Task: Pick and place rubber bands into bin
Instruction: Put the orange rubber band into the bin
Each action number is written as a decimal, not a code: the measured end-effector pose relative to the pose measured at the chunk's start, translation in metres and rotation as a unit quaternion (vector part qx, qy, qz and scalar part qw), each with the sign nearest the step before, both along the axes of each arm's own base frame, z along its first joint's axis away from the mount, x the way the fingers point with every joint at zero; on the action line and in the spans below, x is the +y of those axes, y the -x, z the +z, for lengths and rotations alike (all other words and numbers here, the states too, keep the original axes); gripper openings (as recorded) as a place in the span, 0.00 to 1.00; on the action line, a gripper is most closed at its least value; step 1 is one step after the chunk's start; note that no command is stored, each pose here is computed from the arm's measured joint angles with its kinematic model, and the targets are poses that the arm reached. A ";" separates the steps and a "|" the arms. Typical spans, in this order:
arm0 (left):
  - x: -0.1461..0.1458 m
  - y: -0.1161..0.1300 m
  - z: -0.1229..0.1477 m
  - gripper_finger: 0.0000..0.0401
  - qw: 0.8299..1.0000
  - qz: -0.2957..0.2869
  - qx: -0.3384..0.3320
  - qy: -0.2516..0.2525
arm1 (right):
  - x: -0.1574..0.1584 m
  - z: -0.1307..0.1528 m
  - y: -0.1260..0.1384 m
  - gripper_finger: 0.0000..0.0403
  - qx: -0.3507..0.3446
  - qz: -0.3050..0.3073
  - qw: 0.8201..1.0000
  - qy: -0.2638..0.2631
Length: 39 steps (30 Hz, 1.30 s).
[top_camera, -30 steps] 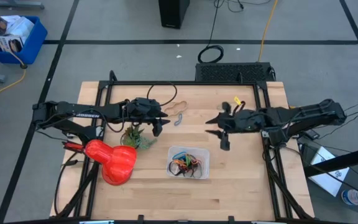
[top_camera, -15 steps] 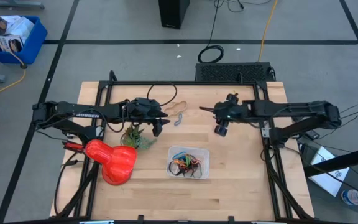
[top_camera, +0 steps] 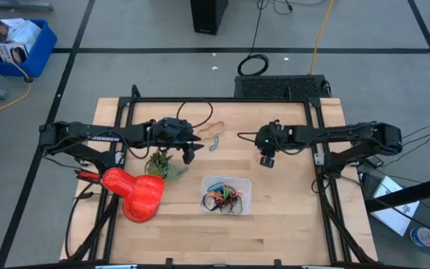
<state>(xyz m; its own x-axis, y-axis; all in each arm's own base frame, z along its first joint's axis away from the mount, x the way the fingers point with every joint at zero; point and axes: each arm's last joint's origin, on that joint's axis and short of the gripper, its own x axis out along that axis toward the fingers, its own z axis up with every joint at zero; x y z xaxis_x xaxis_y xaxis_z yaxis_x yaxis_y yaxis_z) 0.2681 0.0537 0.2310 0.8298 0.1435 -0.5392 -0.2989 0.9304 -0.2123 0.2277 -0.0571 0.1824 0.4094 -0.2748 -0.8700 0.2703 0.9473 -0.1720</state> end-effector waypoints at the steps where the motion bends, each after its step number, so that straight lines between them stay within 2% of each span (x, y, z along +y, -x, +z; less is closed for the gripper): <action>1: 0.000 0.000 0.000 0.42 1.000 0.000 0.000 0.000 | 0.000 -0.006 0.001 0.32 -0.010 0.000 1.000 0.000; 5: 0.000 0.000 0.000 0.42 1.000 -0.004 0.001 -0.006 | 0.001 -0.026 0.009 0.32 -0.026 0.015 0.999 -0.026; 10: 0.000 0.000 0.000 0.42 1.000 -0.009 0.002 -0.014 | 0.001 -0.042 0.019 0.32 -0.031 -0.004 0.999 -0.033; 22: 0.000 0.000 0.000 0.42 1.000 -0.014 0.003 -0.022 | -0.011 -0.048 0.021 0.30 -0.058 -0.028 0.998 -0.027; 27: 0.000 0.000 0.000 0.42 1.000 -0.014 0.003 -0.022 | -0.013 -0.061 0.019 0.26 -0.044 -0.014 0.996 -0.070; 33: 0.000 0.000 0.000 0.42 1.000 -0.014 0.003 -0.022 | -0.015 -0.071 0.013 0.21 -0.039 -0.014 0.996 -0.074; 39: 0.000 0.000 0.000 0.42 1.000 -0.014 0.003 -0.022 | -0.014 -0.070 0.014 0.07 -0.040 -0.015 0.996 -0.074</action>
